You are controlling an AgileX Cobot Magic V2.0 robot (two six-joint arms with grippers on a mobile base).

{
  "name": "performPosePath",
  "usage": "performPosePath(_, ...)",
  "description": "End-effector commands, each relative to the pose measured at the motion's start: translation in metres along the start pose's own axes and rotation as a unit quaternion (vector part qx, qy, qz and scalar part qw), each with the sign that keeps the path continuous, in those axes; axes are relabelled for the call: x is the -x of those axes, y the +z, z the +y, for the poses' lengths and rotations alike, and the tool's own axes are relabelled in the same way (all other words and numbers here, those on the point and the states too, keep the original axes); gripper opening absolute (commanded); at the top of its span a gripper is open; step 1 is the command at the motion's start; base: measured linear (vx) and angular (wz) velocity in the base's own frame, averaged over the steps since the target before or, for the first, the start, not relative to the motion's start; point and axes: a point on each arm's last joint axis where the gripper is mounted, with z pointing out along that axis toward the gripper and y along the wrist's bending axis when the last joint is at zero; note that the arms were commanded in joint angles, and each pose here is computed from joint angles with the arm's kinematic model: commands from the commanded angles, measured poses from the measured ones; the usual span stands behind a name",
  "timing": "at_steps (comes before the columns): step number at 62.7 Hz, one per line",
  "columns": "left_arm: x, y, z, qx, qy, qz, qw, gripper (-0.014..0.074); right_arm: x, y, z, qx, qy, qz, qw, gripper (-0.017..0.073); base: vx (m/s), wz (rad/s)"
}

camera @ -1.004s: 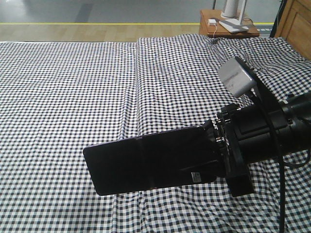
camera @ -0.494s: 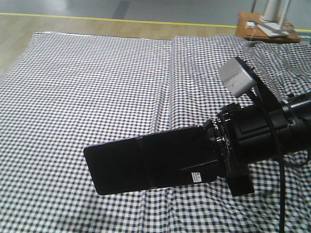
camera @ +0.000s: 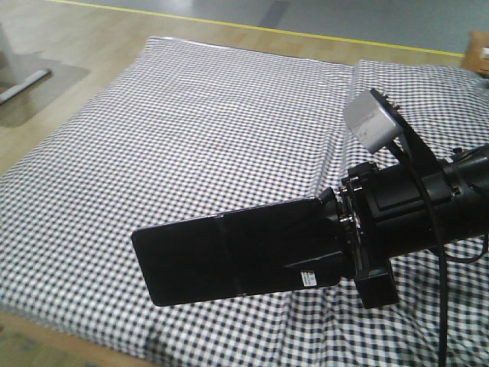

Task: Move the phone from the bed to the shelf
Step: 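Hold the phone in the right gripper while turning away from the bed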

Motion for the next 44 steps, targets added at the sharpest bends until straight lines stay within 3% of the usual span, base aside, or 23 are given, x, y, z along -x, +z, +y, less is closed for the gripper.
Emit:
performPosePath(1, 0.0142, -0.0030, 0.0016, 0.005, -0.007, -0.053, 0.999, 0.0001, 0.0118, -0.0080, 0.0183, 0.046, -0.010, -0.035, 0.998, -0.0002, -0.12, 0.46)
performPosePath(44, 0.0142, -0.0030, 0.0016, 0.005, -0.007, -0.053, 0.999, 0.0001, 0.0118, -0.0080, 0.0183, 0.046, -0.010, -0.035, 0.998, -0.0002, -0.13, 0.50)
